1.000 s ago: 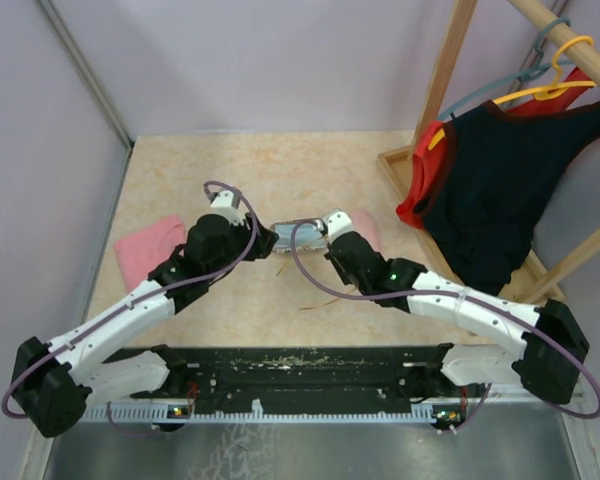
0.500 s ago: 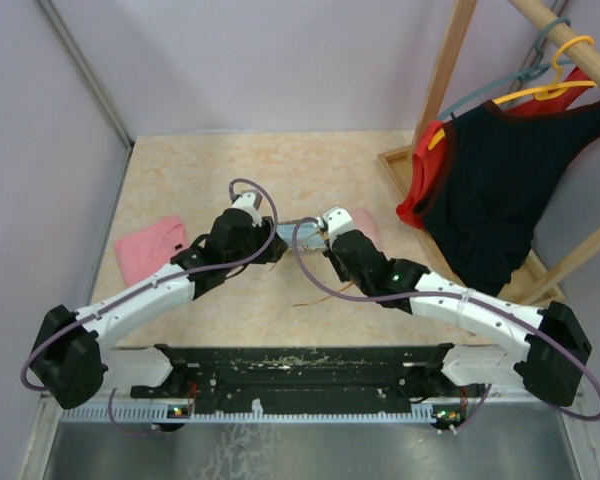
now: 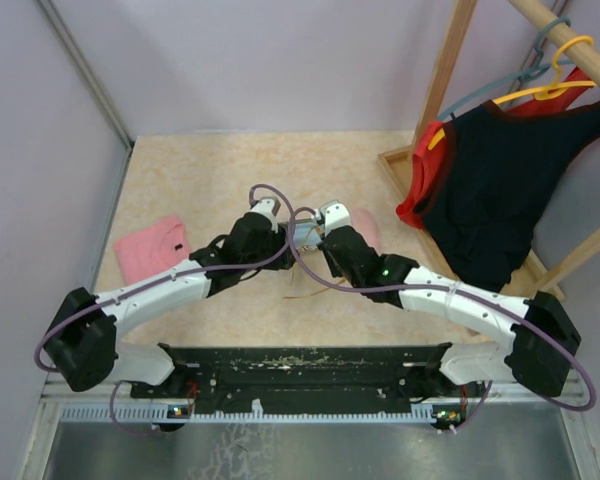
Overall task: Organize the sunglasses
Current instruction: Fold the sunglasses.
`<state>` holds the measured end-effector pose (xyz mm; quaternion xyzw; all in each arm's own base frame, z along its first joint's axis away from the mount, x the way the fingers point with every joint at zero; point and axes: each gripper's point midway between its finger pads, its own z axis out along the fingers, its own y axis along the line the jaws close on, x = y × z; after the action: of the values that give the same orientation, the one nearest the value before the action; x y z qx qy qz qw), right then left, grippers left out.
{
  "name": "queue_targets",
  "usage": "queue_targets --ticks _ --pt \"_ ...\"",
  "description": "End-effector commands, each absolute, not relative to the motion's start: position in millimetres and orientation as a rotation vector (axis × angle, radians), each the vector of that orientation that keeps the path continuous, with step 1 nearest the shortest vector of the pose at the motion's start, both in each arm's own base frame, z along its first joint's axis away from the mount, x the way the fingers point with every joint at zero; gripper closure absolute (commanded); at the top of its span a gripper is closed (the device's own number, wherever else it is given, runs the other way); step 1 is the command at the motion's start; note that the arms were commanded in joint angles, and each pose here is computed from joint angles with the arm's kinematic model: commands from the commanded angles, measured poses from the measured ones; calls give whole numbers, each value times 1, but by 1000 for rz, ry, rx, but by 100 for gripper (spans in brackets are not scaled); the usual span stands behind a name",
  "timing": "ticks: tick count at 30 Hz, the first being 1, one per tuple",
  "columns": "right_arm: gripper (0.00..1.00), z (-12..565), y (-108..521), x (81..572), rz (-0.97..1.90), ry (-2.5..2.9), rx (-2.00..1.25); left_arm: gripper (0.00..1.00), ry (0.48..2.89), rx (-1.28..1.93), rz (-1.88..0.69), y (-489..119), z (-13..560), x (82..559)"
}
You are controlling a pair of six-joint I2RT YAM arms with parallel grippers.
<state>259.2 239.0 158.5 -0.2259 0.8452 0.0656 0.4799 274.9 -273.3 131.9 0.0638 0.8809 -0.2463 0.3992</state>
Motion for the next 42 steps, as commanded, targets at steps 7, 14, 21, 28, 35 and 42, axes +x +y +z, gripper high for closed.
queue_targets --ticks 7,14,21,28,35,42 --pt "100 186 274 267 318 2018 -436 50 2161 175 -683 -304 158 286" --pt "100 190 283 266 375 2018 -409 51 2170 200 -689 -315 154 283" --pt "100 188 288 265 406 2023 -420 51 2168 209 -700 -321 156 279" --pt "100 184 275 266 347 2033 -382 49 2111 209 -666 -311 172 283" --pt "100 175 212 295 71 2077 -231 47 1967 187 -581 -272 217 280" --pt "100 217 172 340 58 2037 -1 51 1922 378 -713 -280 222 250"
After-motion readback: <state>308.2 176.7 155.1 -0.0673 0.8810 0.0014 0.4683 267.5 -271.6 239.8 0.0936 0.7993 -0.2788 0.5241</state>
